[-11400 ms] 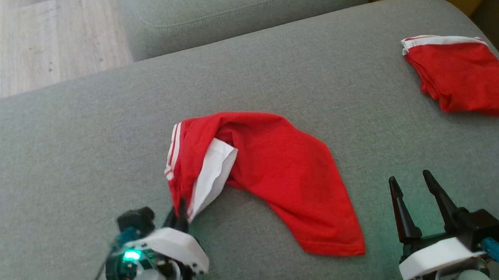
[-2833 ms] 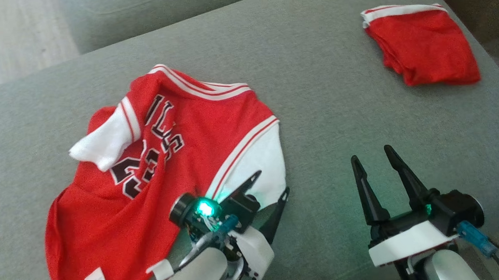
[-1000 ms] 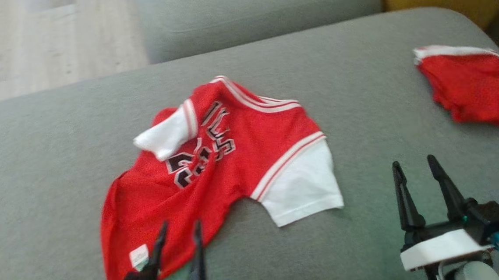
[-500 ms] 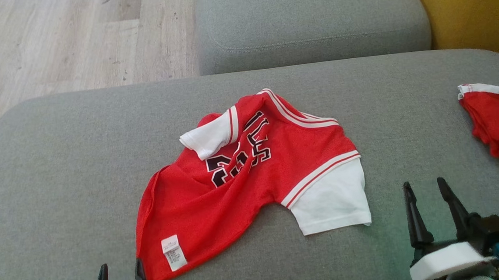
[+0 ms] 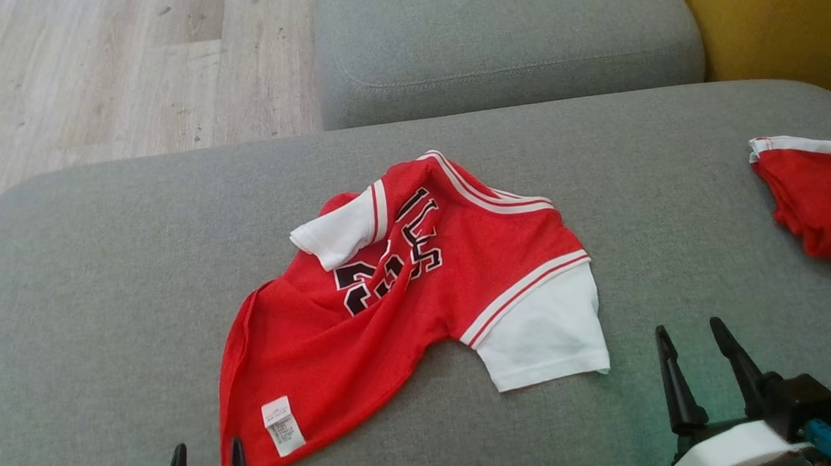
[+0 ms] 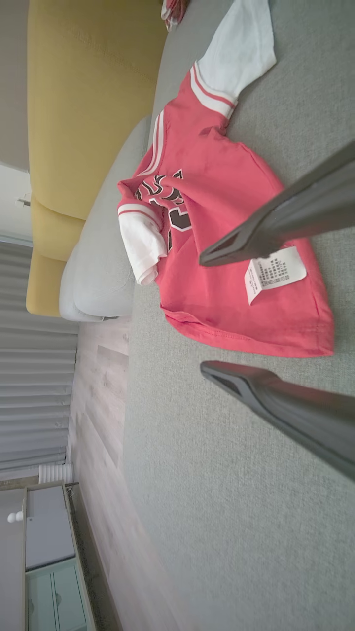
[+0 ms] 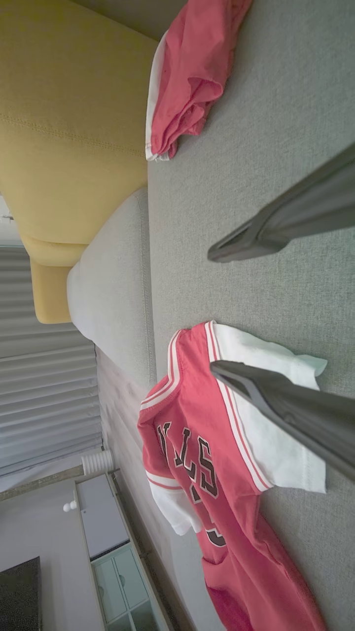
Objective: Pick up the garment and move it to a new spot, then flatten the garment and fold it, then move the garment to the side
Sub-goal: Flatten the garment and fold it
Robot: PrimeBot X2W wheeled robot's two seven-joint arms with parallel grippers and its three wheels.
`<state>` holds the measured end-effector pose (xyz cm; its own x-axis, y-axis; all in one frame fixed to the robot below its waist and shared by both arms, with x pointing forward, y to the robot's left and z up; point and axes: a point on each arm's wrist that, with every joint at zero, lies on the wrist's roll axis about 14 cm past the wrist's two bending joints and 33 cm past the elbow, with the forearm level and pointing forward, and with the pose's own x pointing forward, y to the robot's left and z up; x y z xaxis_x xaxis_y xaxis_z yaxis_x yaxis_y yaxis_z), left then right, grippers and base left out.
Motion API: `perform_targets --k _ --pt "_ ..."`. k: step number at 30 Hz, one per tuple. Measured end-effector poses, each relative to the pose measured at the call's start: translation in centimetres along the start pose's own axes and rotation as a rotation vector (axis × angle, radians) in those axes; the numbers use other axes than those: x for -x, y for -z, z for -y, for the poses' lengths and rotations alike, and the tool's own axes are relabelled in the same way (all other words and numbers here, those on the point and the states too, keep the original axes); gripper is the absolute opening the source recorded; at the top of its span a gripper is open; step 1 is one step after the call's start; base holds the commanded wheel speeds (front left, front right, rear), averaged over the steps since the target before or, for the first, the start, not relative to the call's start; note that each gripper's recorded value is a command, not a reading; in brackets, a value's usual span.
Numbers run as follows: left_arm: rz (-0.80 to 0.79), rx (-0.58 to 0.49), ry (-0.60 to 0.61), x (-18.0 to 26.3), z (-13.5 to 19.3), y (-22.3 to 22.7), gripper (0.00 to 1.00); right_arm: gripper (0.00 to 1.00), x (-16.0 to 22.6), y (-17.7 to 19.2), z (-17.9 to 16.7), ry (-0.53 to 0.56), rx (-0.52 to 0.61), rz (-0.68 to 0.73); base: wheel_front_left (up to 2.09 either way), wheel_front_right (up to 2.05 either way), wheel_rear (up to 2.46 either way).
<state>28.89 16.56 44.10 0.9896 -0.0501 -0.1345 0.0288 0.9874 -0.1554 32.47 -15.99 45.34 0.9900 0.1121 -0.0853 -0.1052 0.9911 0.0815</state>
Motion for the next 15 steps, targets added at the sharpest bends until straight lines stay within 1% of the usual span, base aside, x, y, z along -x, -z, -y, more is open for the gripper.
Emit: perform_targets --k 15 --pt "-0.029 -0.011 0.035 -0.22 0.32 0.87 1.0 1.0 0.11 0.41 -0.28 -0.006 -0.011 -0.012 0.0 0.0 0.0"
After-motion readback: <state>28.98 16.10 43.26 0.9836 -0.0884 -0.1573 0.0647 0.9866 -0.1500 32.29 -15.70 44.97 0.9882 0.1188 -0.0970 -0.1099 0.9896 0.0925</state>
